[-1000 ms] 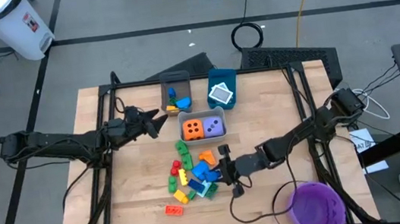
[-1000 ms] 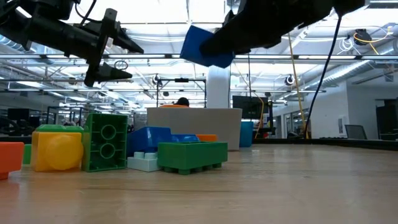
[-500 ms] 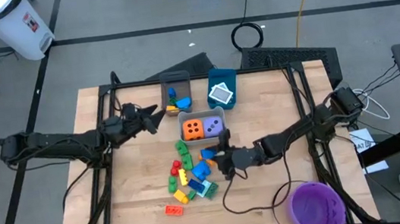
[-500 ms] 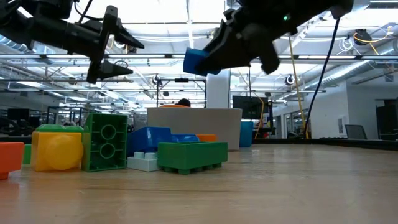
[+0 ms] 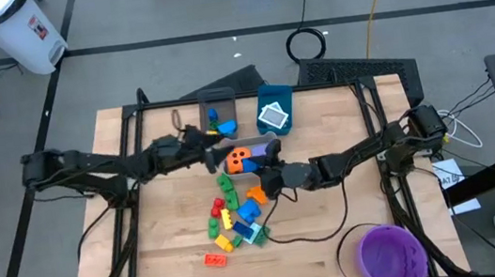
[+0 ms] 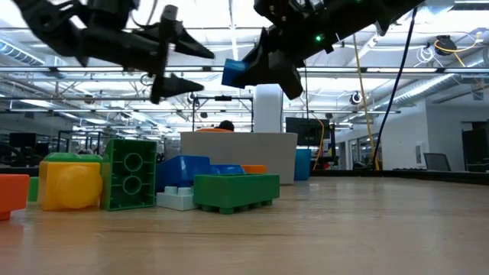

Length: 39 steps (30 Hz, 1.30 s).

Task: Pick & Place Toys
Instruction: Put the bottom blue game piece into the black bin

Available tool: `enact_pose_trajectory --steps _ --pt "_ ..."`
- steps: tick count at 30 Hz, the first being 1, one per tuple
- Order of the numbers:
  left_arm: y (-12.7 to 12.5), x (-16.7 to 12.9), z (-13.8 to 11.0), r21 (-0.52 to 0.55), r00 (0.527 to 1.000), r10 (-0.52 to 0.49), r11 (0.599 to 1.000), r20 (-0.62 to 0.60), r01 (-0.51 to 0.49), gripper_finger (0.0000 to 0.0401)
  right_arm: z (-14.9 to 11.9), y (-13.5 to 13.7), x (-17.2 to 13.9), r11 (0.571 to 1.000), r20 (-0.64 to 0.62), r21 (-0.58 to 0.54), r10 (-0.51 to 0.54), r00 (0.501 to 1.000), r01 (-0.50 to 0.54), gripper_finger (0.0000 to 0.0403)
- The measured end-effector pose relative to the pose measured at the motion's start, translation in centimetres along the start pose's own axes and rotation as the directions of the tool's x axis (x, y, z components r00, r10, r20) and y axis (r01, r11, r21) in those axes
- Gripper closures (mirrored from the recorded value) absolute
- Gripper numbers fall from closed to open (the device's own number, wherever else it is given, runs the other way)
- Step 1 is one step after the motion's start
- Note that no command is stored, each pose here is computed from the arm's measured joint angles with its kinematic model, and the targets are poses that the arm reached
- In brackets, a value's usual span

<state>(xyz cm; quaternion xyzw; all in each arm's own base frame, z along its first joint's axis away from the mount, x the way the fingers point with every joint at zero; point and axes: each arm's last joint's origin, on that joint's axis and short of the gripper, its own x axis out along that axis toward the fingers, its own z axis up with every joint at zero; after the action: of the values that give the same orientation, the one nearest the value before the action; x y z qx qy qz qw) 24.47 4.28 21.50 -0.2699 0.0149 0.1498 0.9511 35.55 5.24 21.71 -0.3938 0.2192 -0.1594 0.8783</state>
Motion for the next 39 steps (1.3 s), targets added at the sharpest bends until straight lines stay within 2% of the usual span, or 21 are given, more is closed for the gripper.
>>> enact_pose_trajectory --steps 3,8,12,16,22,33,37,39 --pt "-0.5 1.8 -0.4 -0.001 0.999 -0.014 1.0 -0.045 0.014 0.0029 -0.2 -0.3 0.3 1.0 -0.006 -0.02 -0.008 1.0 0.008 0.0301" --pt "-1.9 4.1 -0.5 -0.005 0.99 -0.099 0.995 -0.102 0.099 0.0035 -0.5 -0.6 0.6 0.999 -0.018 -0.032 -0.017 1.0 0.017 0.0297" --pt "-2.9 4.9 -0.7 -0.003 0.981 -0.143 0.99 -0.129 0.144 0.0046 -0.6 -0.7 0.6 0.999 -0.021 -0.04 -0.017 1.0 0.016 0.0301" --pt "-3.1 4.9 -1.2 0.003 0.983 -0.126 0.992 -0.134 0.128 0.0063 -0.4 -0.8 0.6 0.999 -0.009 -0.027 -0.03 1.0 0.029 0.0299" --pt "-3.1 4.9 -1.2 0.002 0.983 -0.125 0.992 -0.132 0.126 0.0119 -0.3 -1.0 0.6 0.999 0.005 -0.008 -0.047 0.999 0.047 0.03" --pt "-3.1 4.9 -1.3 -0.011 0.979 -0.138 0.99 -0.154 0.138 0.0261 0.0 -1.3 0.6 0.997 0.032 0.017 -0.074 0.997 0.074 0.0297" --pt "-2.7 5.0 -1.0 -0.009 0.98 -0.132 0.991 -0.147 0.132 0.0262 -0.1 -1.2 0.6 0.998 0.02 0.024 -0.061 0.998 0.061 0.0282" --pt "-2.3 5.1 -0.7 0.007 0.983 -0.12 0.992 -0.142 0.122 0.0262 -0.2 -1.2 0.6 0.995 -0.003 0.071 -0.077 0.997 0.077 0.0266"
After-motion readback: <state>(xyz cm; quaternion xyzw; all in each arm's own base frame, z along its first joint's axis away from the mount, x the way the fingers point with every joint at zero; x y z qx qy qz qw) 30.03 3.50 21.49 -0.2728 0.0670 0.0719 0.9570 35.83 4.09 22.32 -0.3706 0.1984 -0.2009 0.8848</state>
